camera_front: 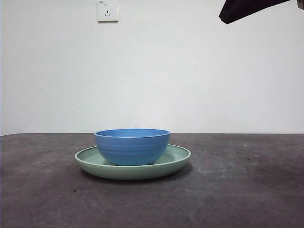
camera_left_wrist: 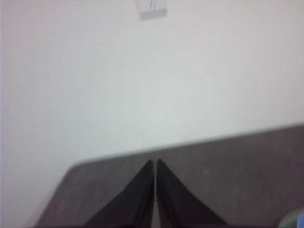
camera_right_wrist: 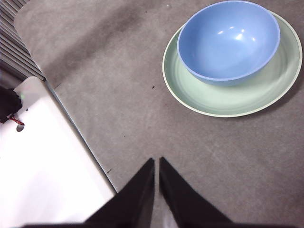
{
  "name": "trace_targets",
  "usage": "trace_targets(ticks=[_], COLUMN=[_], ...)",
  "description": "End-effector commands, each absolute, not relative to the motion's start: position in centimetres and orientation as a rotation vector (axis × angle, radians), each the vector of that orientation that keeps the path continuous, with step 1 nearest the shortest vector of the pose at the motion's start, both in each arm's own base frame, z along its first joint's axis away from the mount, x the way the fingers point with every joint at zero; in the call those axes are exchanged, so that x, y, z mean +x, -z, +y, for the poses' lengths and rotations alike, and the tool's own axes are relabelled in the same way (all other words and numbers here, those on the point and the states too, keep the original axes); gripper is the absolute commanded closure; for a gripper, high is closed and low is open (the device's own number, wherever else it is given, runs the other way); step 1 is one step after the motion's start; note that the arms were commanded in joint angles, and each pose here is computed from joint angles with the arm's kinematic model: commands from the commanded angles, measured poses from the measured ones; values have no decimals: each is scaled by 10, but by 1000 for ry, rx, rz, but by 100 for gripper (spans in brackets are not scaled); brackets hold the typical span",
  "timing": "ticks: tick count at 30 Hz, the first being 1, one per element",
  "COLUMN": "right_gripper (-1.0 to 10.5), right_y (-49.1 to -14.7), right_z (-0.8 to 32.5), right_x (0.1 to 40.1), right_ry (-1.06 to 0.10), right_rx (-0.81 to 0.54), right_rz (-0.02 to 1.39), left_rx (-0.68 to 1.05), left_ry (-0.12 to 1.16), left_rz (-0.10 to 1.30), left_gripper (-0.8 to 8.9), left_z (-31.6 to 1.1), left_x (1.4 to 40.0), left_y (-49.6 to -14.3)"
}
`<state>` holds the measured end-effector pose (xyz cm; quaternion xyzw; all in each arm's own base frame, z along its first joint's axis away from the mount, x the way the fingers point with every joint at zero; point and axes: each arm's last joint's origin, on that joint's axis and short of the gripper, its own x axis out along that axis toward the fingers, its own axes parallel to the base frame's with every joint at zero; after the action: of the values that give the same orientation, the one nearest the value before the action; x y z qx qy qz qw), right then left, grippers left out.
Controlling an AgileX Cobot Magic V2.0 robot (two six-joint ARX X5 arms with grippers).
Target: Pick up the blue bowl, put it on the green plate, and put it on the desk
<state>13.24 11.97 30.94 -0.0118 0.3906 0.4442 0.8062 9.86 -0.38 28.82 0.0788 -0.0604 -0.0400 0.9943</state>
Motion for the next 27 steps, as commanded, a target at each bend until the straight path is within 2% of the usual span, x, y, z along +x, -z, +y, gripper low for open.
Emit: trace_targets(ticks=[1, 6, 11, 18, 27], right_gripper=[936, 936, 936, 936, 936], right_y=[-311, -311, -311, -311, -311], right_z=[122, 122, 122, 122, 122], right_x=[133, 133, 133, 133, 133], right_ry=[-959, -959, -959, -959, -959], right_rx=[-19, -19, -19, -19, -19], right_rz=[831, 830, 831, 830, 831], left_rx=[175, 171, 167, 166, 136], left_ry=[59, 43, 41, 43, 51], left_rz=[-90, -22, 13, 38, 161], left_gripper=[804, 804, 804, 804, 804], left_z=[-2, 0, 1, 1, 1], left_x=[99, 99, 97, 96, 95], left_y=[-265, -217, -189, -168, -152])
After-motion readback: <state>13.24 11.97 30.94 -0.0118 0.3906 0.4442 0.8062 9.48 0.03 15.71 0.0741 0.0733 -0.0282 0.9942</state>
